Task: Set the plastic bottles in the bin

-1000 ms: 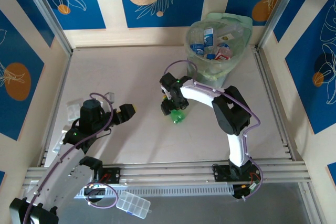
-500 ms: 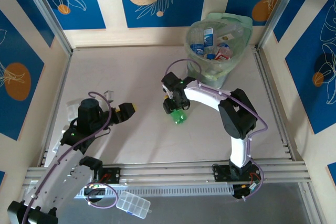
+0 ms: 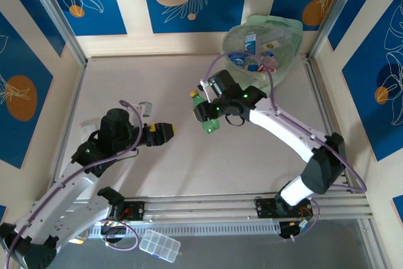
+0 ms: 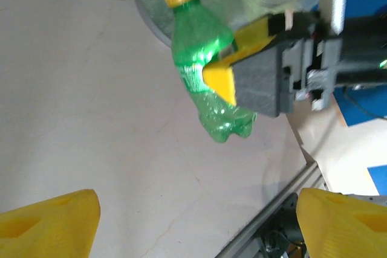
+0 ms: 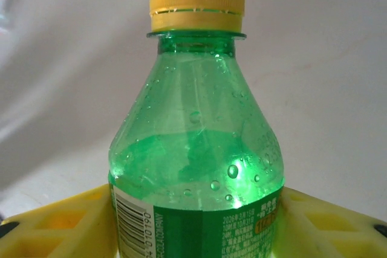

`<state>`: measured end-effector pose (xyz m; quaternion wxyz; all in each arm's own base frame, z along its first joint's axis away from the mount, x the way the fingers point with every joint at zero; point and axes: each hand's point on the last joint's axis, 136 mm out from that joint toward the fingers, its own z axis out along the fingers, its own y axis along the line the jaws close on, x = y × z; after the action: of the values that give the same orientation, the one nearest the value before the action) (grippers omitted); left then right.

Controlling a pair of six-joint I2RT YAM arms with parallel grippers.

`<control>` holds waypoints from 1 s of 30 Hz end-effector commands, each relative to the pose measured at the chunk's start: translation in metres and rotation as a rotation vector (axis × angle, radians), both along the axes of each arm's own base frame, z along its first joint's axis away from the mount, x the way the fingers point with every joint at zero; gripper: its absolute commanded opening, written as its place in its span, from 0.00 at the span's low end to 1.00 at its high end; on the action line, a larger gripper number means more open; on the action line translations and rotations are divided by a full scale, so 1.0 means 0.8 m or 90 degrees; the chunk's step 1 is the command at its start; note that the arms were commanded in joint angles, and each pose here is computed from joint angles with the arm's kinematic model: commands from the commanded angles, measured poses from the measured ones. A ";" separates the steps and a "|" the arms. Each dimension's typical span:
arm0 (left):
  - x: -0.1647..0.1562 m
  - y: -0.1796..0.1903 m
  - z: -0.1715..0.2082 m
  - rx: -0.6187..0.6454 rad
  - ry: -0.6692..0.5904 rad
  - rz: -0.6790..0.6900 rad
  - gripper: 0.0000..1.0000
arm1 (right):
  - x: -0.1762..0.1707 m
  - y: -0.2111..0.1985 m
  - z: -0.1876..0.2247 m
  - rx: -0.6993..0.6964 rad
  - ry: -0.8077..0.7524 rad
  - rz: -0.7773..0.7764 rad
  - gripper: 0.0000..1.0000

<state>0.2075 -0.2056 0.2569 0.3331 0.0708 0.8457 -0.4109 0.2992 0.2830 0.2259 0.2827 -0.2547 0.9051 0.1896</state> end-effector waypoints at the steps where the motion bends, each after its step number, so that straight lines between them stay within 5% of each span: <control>1: 0.003 -0.009 0.009 0.037 -0.013 -0.011 0.84 | -0.007 -0.007 0.076 0.054 -0.063 0.023 0.58; 13: 0.023 -0.006 0.021 0.072 -0.037 0.006 0.88 | 0.065 -0.143 0.283 0.186 -0.261 -0.156 0.59; 19: 0.028 -0.001 0.017 0.047 -0.012 0.013 0.88 | 0.134 -0.222 0.298 0.142 -0.283 -0.300 0.59; 30: 0.028 0.013 0.008 0.050 0.006 0.027 0.89 | 0.234 -0.311 0.268 -0.119 -0.372 -0.424 0.60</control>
<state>0.2358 -0.1981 0.2657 0.3439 0.0653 0.8628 -0.3647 0.4773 0.0606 0.4337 0.5334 -0.0205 0.8455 0.0092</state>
